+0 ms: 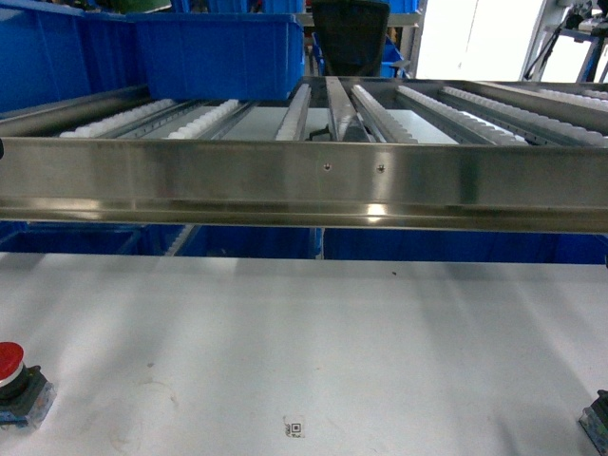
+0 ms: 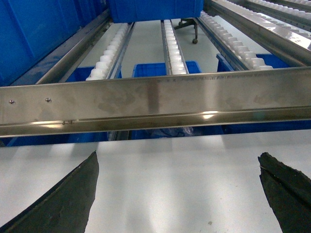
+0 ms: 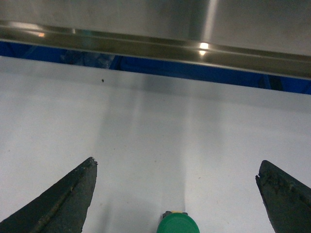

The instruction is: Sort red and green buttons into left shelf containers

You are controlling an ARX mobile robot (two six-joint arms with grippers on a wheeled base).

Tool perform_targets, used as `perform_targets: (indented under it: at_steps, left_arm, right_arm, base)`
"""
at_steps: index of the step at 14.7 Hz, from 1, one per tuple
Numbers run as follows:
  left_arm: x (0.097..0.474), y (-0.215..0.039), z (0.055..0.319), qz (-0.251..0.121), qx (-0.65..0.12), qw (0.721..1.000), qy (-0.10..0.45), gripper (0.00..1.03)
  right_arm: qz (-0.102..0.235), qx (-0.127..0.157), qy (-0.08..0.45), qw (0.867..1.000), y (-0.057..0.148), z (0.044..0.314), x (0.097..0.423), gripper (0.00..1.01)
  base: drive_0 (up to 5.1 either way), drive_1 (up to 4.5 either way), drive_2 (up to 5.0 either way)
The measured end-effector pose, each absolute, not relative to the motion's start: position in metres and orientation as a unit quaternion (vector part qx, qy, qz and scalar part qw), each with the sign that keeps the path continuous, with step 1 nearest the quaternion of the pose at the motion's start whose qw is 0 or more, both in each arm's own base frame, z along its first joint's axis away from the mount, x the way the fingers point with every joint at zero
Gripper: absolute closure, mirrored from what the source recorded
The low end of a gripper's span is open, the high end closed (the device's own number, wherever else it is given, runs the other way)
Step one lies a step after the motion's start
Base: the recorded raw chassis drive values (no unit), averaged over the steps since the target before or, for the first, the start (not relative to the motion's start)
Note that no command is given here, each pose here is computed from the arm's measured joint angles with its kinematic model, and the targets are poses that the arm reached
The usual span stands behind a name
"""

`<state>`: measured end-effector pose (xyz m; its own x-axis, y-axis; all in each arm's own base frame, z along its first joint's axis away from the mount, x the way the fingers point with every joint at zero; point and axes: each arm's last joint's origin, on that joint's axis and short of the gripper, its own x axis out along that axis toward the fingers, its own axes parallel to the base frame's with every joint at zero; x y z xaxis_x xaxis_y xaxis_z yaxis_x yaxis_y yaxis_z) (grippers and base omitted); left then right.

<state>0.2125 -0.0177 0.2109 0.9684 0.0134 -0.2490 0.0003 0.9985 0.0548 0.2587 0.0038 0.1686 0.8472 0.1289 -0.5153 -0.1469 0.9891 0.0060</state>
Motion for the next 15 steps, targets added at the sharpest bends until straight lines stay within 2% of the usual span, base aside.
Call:
perform_targets:
  at_steps: [2,4,10,15]
  left_arm:
    - [0.213,-0.018,0.211,0.003,0.028,0.992,0.125,0.05]
    - [0.213,-0.018,0.211,0.003,0.028,0.992,0.125,0.05]
    - [0.213,-0.018,0.211,0.003,0.028,0.992,0.125,0.05]
    - [0.213,-0.018,0.211,0.003,0.029,0.992,0.125,0.05]
  right_arm:
    - [0.074,-0.023,0.312,0.947,0.004,0.139,0.262,0.03]
    - [0.085,-0.017,0.342,0.936,0.004,0.127,0.266,0.03]
    - [0.087,-0.01,0.349,0.933,0.002,0.121,0.272,0.03]
    - [0.068,-0.01,0.373,0.925,-0.009,0.096,0.276,0.03]
  base:
    - [0.0,0.0,0.0]
    - [0.0,0.0,0.0]
    - [0.0,0.0,0.0]
    - [0.0,0.0,0.0]
